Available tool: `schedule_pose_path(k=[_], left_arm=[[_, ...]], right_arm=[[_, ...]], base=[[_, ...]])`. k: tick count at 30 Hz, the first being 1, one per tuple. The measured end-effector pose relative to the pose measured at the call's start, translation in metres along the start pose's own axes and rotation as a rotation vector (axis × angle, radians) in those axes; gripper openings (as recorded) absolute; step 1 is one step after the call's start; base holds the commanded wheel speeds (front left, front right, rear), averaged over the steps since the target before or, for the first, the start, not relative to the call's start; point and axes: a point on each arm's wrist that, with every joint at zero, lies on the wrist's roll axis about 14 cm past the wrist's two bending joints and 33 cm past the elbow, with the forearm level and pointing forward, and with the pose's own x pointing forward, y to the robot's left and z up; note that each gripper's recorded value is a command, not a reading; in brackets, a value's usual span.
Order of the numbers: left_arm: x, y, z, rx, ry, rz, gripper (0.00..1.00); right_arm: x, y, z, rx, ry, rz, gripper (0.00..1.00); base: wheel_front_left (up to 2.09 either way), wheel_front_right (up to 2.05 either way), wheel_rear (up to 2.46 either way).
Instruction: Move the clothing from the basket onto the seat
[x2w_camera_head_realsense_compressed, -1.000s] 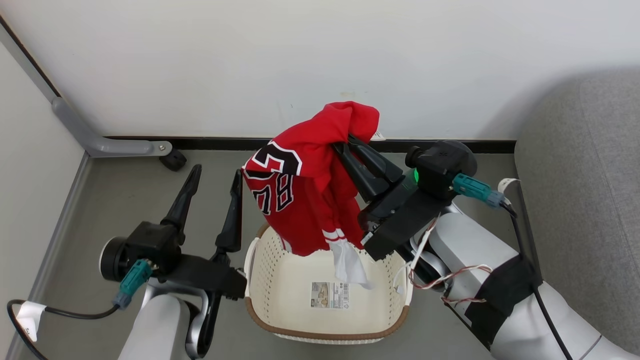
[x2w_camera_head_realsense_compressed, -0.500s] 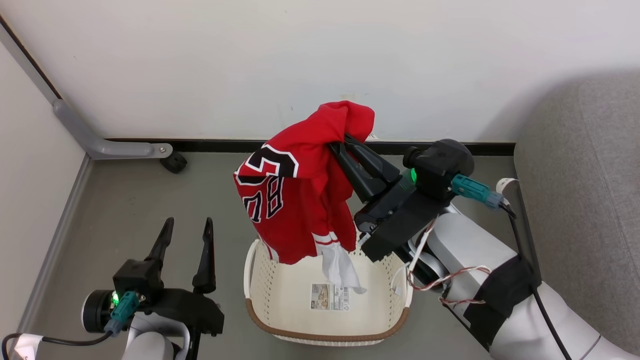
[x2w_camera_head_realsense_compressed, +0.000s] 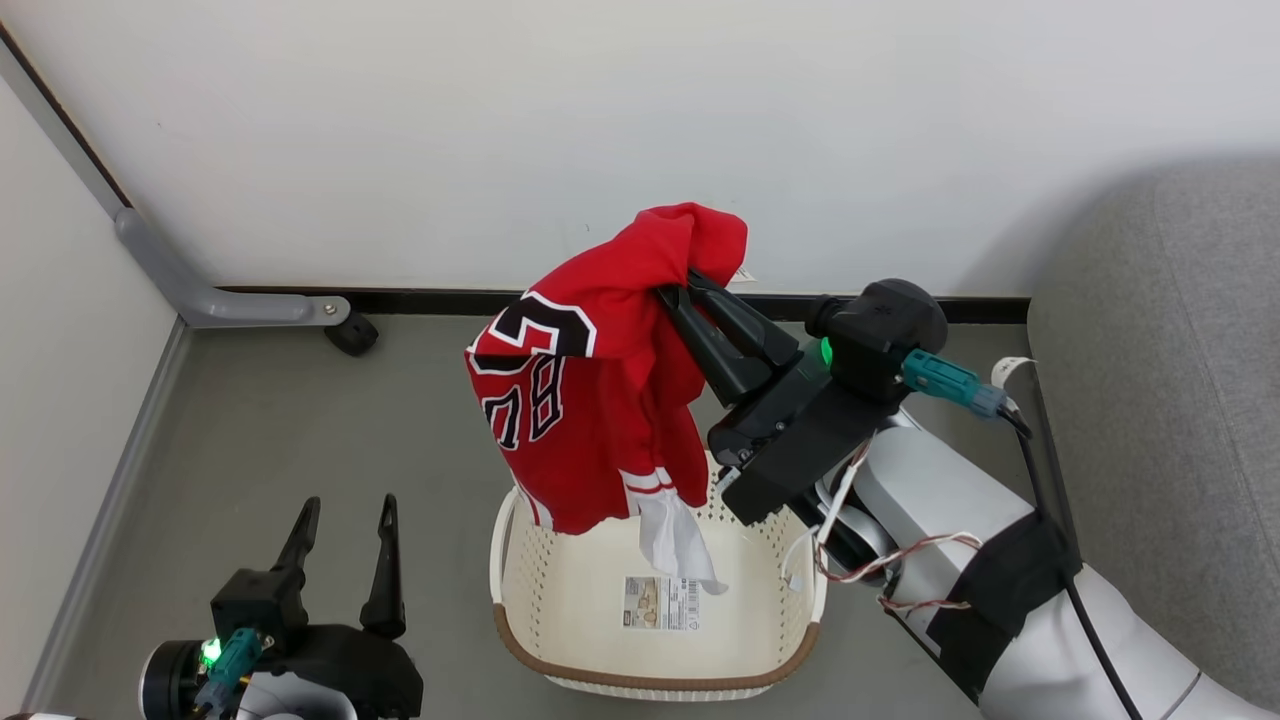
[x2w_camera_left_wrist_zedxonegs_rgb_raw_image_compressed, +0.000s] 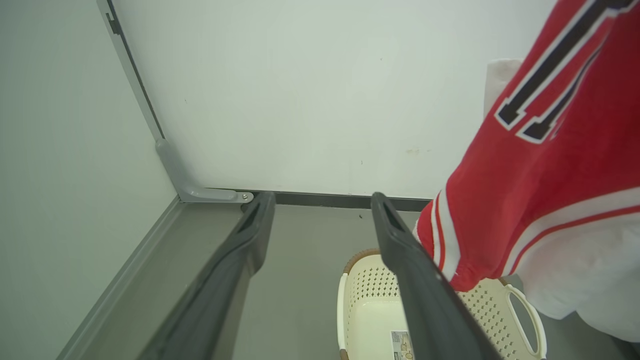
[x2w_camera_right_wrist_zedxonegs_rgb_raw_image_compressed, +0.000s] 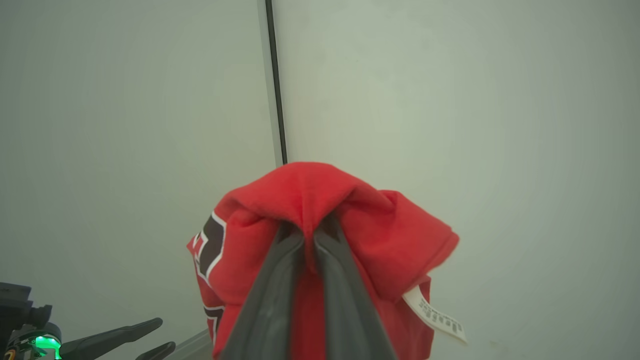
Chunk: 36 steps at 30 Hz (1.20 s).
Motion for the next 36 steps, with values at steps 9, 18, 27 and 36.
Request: schedule_pose_path(k=[9, 18, 27, 36], left_arm=[[-0.014, 0.013, -0.012, 0.002, 0.029, 0.044, 1.0], [-0.023, 0.015, -0.015, 0.006, 0.032, 0.041, 1.0], [-0.025, 0.016, -0.011, 0.006, 0.018, 0.04, 1.0], [-0.029, 0.012, -0.016, -0.003, 0.026, 0.037, 1.0]], right_arm=[[-0.003, 0.004, 0.0, 0.003, 0.0, 0.001, 0.0], [-0.004, 0.005, 0.004, -0.003, -0.004, -0.001, 0.0], [-0.006, 0.006, 0.007, -0.004, -0.011, -0.004, 0.0], [-0.007, 0.007, 0.008, 0.0, -0.014, -0.005, 0.0]], base=[[0.0, 0.0, 0.0], [0.0, 0.0, 0.0], [0.0, 0.0, 0.0], [0.0, 0.0, 0.0]])
